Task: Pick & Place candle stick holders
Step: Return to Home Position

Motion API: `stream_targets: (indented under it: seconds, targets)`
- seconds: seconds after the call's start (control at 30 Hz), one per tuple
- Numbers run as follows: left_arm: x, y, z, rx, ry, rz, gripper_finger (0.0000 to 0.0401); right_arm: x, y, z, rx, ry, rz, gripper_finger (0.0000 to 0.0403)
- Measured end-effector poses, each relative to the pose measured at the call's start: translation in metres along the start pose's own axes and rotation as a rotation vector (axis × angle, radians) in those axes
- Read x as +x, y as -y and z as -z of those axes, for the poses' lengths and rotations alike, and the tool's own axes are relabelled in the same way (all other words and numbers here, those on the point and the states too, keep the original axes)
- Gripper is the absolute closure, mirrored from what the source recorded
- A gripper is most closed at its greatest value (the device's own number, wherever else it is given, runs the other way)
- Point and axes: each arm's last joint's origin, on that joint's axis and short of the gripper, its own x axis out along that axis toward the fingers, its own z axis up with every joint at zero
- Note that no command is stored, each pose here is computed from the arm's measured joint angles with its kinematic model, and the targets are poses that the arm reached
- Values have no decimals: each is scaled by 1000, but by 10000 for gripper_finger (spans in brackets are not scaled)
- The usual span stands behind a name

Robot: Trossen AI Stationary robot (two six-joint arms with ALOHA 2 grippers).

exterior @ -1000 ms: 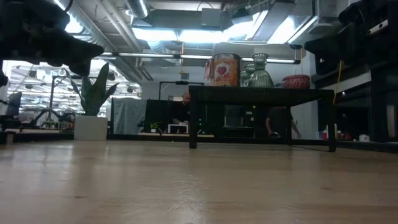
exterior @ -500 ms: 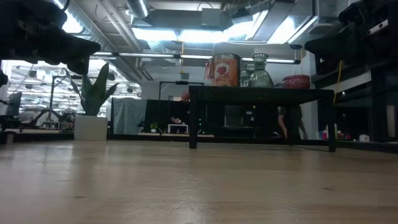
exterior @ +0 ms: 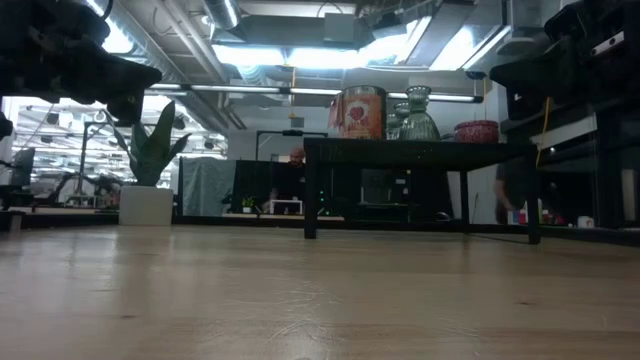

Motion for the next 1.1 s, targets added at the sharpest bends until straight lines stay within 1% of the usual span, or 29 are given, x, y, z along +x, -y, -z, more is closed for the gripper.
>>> stream_targets:
  seconds: [0.8, 1.1]
  targets:
    - [0, 0, 0, 2, 1, -1, 400, -1, 0, -1, 0, 7, 0, 397]
    - [0, 0, 0, 2, 2, -1, 400, -7, -1, -8, -3, 83, -2, 397]
